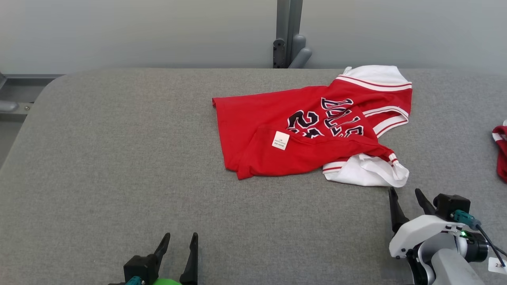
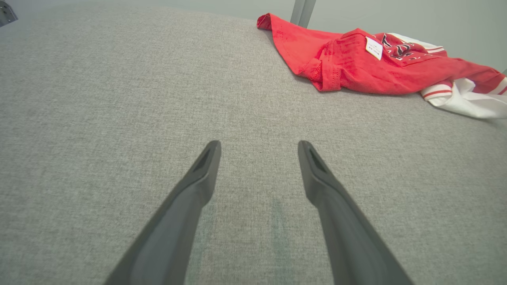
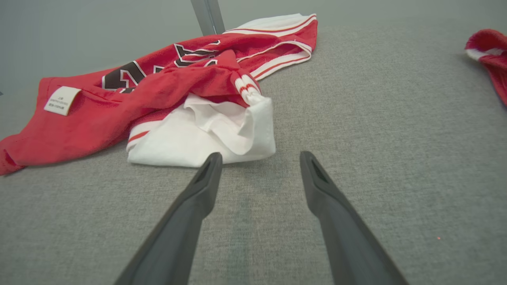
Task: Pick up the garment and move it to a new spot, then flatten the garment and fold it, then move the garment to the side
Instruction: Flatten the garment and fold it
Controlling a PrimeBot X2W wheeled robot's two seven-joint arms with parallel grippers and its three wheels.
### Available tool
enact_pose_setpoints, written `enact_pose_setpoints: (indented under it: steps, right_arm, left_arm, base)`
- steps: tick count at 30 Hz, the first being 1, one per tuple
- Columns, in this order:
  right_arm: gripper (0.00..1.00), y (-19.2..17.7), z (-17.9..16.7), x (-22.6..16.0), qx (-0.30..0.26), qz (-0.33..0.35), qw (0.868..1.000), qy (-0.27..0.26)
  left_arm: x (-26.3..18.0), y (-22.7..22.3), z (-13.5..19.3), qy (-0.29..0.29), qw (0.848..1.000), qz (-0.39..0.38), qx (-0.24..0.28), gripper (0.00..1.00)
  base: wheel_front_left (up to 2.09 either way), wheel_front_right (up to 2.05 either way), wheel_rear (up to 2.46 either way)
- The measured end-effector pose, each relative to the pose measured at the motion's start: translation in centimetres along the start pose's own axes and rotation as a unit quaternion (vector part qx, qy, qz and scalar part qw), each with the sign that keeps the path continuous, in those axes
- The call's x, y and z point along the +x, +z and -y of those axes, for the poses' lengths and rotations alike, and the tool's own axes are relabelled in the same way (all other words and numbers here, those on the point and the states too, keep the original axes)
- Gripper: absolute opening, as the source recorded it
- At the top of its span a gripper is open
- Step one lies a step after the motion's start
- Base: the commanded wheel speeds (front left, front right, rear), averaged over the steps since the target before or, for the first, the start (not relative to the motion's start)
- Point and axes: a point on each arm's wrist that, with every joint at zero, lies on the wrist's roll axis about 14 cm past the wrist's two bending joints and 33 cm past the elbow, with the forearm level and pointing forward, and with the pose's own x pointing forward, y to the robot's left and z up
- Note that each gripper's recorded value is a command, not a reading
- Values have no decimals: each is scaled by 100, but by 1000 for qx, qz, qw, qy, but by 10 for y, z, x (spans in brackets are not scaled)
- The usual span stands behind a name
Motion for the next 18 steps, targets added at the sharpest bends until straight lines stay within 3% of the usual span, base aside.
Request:
enact_pose_setpoints:
  steps: [9, 10, 11, 13, 18]
  right_arm:
    - [99, 2, -4, 10, 19, 5, 1000, -5]
    - [91, 2, -4, 11, 20, 5, 1000, -6]
    - [68, 2, -3, 11, 22, 5, 1000, -8]
    - [42, 4, 1, 11, 25, 7, 1000, -14]
    - [2, 5, 5, 15, 25, 8, 999, -22]
  left_arm:
    - [1, -2, -6, 9, 1000, -4, -2, 100]
    - [1, -2, -6, 10, 1000, -4, -2, 100]
    - [1, -2, -6, 10, 1000, -4, -2, 100]
    - [1, -3, -6, 11, 1000, -6, -2, 100]
    - [1, -5, -6, 9, 1000, -10, -1, 100]
  base:
    - [0, 0, 0]
    - [0, 0, 0]
    - [0, 0, 0]
    - [0, 0, 0]
    - [0, 0, 0]
